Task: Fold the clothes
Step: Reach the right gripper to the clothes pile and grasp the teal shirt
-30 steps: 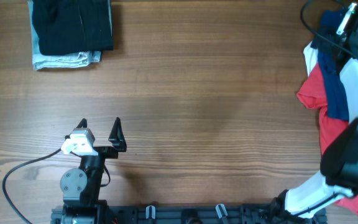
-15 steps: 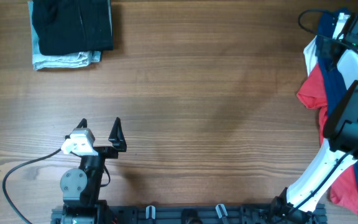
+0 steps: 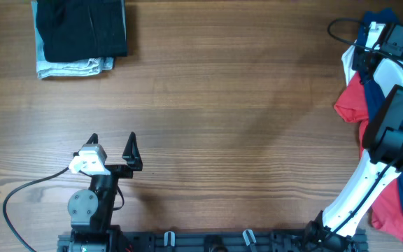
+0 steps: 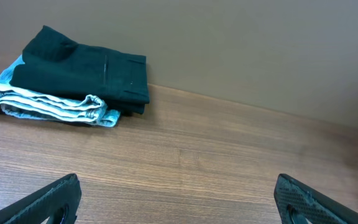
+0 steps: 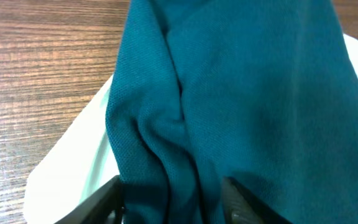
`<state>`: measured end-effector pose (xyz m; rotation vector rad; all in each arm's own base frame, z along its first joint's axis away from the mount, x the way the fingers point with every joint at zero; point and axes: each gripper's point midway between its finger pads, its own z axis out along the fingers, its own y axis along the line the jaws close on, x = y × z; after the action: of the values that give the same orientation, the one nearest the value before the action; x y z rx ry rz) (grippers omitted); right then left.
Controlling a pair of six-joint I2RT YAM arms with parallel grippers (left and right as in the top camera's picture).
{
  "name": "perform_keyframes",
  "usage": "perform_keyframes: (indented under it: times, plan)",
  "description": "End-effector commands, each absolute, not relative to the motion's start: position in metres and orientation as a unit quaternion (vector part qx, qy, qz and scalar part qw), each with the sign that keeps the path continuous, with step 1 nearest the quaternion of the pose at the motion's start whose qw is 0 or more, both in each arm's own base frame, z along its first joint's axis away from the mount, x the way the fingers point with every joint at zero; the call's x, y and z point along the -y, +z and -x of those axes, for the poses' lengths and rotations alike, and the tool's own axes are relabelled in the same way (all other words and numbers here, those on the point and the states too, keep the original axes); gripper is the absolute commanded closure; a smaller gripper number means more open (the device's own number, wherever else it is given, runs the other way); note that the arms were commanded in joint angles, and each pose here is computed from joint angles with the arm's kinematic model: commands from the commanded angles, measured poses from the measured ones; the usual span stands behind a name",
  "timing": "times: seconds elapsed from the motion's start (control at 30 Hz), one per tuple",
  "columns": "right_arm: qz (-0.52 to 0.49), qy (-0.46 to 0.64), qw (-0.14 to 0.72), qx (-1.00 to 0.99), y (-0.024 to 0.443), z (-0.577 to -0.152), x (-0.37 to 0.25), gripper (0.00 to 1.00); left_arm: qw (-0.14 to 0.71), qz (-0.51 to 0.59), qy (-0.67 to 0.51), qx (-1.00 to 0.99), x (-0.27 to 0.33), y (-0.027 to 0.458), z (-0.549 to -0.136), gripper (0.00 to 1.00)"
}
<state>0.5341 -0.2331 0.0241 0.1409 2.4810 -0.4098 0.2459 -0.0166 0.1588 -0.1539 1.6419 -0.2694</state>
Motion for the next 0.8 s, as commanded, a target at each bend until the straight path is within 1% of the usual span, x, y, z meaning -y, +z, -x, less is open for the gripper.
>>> perform_keyframes:
  times: [0.0,0.03,0.1,0.17,0.2,0.23,0.27,0.33,0.37,0.4,0.47,0.57,0.67,0.73,0.77]
  plan:
    - [-0.05,-0.152,0.308,-0.938,0.019,-0.539,0.234,0.59,0.671,0.058,-0.119,-0.73,0.019,0.157,-0.245,0.0]
    - [-0.05,-0.152,0.308,-0.938,0.019,-0.539,0.234,0.6,0.671,0.058,-0.119,-0.73,0.019,0.157,-0.245,0.0]
    - [-0.049,-0.153,0.308,-0.938,0.019,-0.539,0.235,0.56,0.671,0.058,-0.119,-0.73,0.019,0.157,-0.245,0.0]
    - [-0.049,-0.152,0.308,-0.938,0.017,-0.539,0.234,0.56,0.671,0.058,-0.119,-0.73,0.019,0.157,-0.245,0.0]
    - [-0.049,-0.152,0.307,-0.938,0.015,-0.539,0.235,0.52,0.671,0.058,-0.119,-0.73,0.019,0.157,-0.245,0.0]
    - [-0.049,-0.152,0.306,-0.939,0.011,-0.539,0.235,0.41,0.671,0.058,-0.119,-0.73,0.019,0.157,-0.245,0.0]
    - [-0.049,-0.151,0.304,-0.939,0.008,-0.539,0.234,0.43,0.671,0.058,-0.119,-0.73,0.019,0.157,-0.245,0.0]
    - [-0.052,-0.151,0.306,-0.939,0.008,-0.54,0.235,0.6,0.671,0.058,-0.119,-0.73,0.019,0.157,-0.245,0.0]
    - [-0.054,-0.156,0.306,-0.938,0.009,-0.54,0.237,0.72,0.671,0.058,-0.119,-0.73,0.019,0.157,-0.245,0.0]
    - [-0.056,-0.162,0.304,-0.937,0.009,-0.539,0.239,0.79,0.671,0.058,-0.119,-0.73,0.019,0.157,-0.245,0.0]
    - [-0.057,-0.163,0.303,-0.937,0.009,-0.538,0.24,0.8,0.671,0.058,-0.119,-0.73,0.019,0.157,-0.245,0.0]
    - [-0.065,-0.161,0.305,-0.936,0.009,-0.539,0.24,0.96,0.671,0.058,-0.119,-0.73,0.019,0.157,-0.245,0.0]
    - [-0.093,-0.158,0.316,-0.931,0.018,-0.54,0.242,0.96,0.671,0.058,-0.119,-0.73,0.019,0.157,-0.245,0.0]
    - [-0.104,-0.161,0.335,-0.922,0.041,-0.543,0.244,0.96,0.671,0.058,-0.119,-0.73,0.019,0.157,-0.245,0.0]
    - [-0.126,-0.172,0.352,-0.912,0.064,-0.543,0.249,0.96,0.671,0.058,-0.119,-0.73,0.019,0.157,-0.245,0.0]
